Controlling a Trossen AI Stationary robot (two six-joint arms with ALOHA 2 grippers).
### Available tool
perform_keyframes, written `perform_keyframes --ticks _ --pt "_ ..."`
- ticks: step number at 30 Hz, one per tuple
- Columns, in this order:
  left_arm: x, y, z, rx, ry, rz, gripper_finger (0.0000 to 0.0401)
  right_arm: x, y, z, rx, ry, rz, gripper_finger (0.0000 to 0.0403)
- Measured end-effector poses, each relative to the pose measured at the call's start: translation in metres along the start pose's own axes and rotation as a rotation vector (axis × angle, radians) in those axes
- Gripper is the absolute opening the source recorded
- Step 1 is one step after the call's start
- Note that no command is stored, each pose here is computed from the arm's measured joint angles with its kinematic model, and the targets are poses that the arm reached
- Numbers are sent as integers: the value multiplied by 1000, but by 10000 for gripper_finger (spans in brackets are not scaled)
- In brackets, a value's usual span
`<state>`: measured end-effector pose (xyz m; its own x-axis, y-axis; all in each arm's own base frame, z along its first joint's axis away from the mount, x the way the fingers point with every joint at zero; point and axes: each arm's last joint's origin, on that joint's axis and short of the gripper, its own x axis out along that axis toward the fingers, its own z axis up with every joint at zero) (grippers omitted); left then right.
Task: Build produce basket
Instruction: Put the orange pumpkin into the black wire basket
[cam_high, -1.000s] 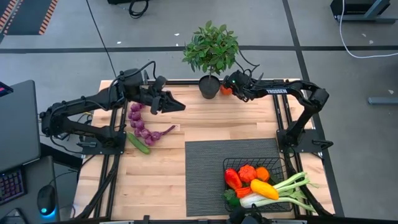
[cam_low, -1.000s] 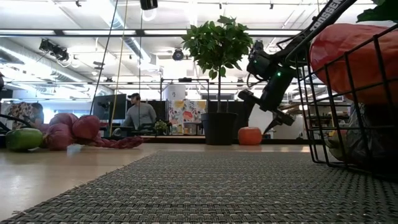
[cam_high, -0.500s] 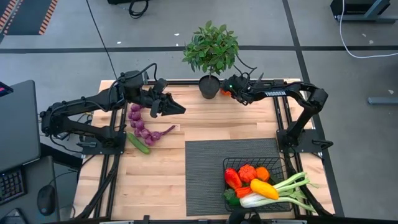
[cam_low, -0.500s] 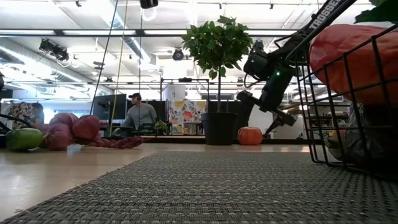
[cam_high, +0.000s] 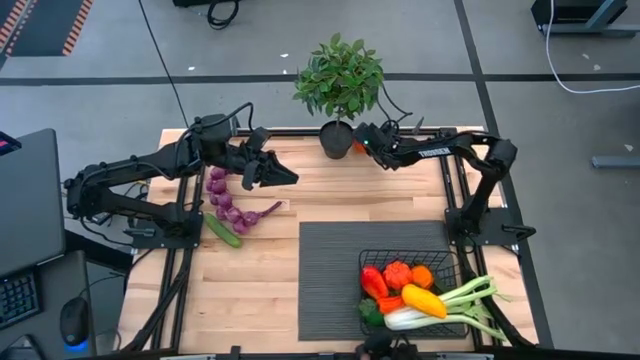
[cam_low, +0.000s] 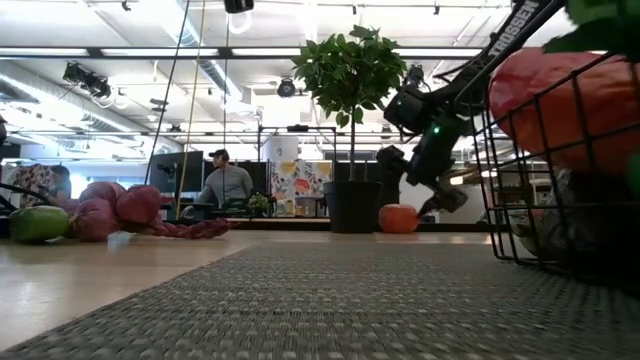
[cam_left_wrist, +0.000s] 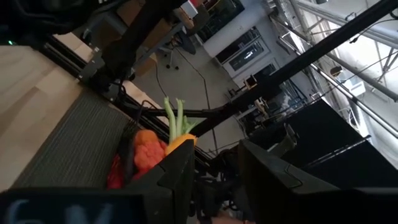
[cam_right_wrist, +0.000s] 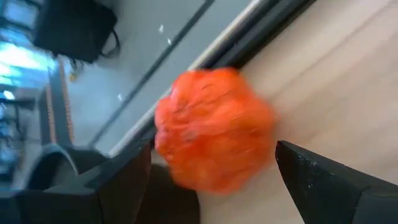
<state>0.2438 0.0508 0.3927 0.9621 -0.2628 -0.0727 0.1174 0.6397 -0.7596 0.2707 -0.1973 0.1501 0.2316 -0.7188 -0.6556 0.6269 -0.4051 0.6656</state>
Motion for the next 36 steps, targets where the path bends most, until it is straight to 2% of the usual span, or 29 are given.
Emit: perform_keyframes --ticks 6,11,16,25,33,36 --pt "0 0 -1 -9 18 -5 133 11 3 -1 51 -30 65 348" --pt "0 0 -1 -22 20 -6 133 14 4 -1 50 -31 74 348" --pt "0 0 -1 -24 22 -7 133 14 -1 -6 1 79 33 348" --pt "0 1 -1 -25 22 -5 133 14 -3 -6 -3 34 17 348" --pt "0 1 -1 -18 20 -3 133 11 -7 -10 23 101 -38 345" --pt "0 1 -1 -13 19 -3 133 11 -8 -10 16 104 -47 328"
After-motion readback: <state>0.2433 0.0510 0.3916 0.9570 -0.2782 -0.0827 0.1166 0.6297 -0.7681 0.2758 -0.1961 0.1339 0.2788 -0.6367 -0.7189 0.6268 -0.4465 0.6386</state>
